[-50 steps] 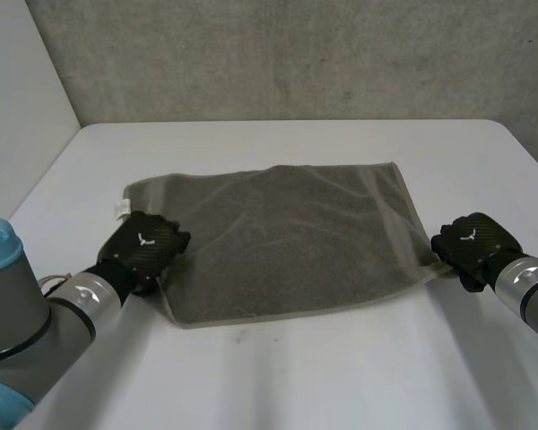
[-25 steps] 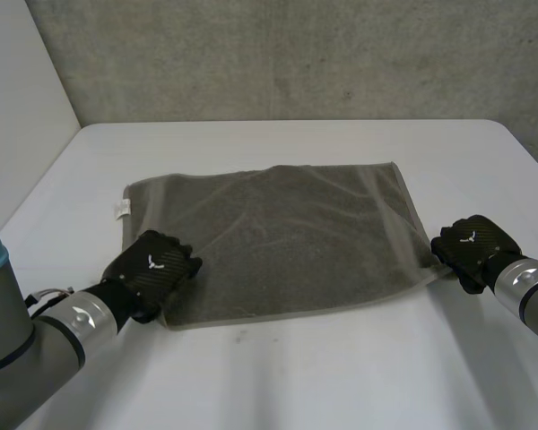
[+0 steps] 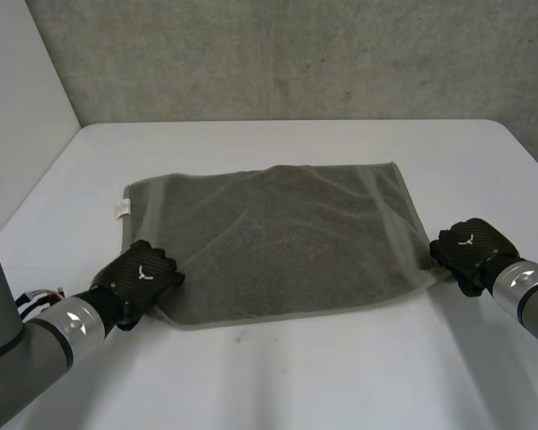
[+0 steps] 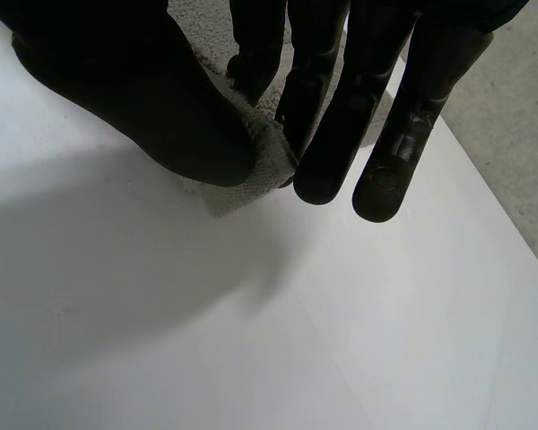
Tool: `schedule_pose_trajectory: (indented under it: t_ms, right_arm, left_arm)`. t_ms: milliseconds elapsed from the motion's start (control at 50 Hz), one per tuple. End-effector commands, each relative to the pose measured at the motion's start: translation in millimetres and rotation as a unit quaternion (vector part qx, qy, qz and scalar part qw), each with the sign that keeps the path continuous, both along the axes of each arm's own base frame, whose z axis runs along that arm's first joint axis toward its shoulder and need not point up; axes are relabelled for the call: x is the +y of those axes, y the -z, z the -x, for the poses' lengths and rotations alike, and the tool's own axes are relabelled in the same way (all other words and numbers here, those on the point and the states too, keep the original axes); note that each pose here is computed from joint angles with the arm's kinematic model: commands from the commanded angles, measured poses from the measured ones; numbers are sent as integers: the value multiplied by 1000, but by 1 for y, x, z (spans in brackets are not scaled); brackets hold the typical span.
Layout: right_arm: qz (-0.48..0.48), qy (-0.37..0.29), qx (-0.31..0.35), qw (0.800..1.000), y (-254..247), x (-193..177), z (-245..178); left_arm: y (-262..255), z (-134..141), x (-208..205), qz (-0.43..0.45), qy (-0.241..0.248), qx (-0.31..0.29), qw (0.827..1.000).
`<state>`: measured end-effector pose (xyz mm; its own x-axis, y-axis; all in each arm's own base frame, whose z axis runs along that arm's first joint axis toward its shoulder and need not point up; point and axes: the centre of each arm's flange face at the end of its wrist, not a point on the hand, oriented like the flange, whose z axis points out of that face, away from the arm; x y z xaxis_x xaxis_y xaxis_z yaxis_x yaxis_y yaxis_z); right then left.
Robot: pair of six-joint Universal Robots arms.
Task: Fold the towel.
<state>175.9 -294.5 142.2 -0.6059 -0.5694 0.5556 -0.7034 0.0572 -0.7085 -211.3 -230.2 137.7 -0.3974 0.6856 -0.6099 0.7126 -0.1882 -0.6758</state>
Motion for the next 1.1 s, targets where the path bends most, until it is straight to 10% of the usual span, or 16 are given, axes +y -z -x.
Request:
schedule_pose_trajectory:
  t_ms: [20,260,460,580,900,1100]
  right_arm:
    - [-3,1,0,1000,2,-1,0]
    - [36,10,-10,999,-42,-14,-3]
    - [168,23,-93,981,-237,4,0]
    - [207,35,-85,974,-288,14,8]
    - [31,24,13,999,-171,-33,1]
    - [110,15,-12,994,-146,-86,-28]
  left_arm:
    - [3,0,-9,21,-5,3,1000]
    - [-56,9,-23,141,-3,39,989]
    - [-219,15,0,210,-13,283,936]
    - [-259,10,6,185,-27,324,928]
    - [-153,12,-75,-81,-160,241,954]
    - [-138,30,-140,-38,-142,257,955]
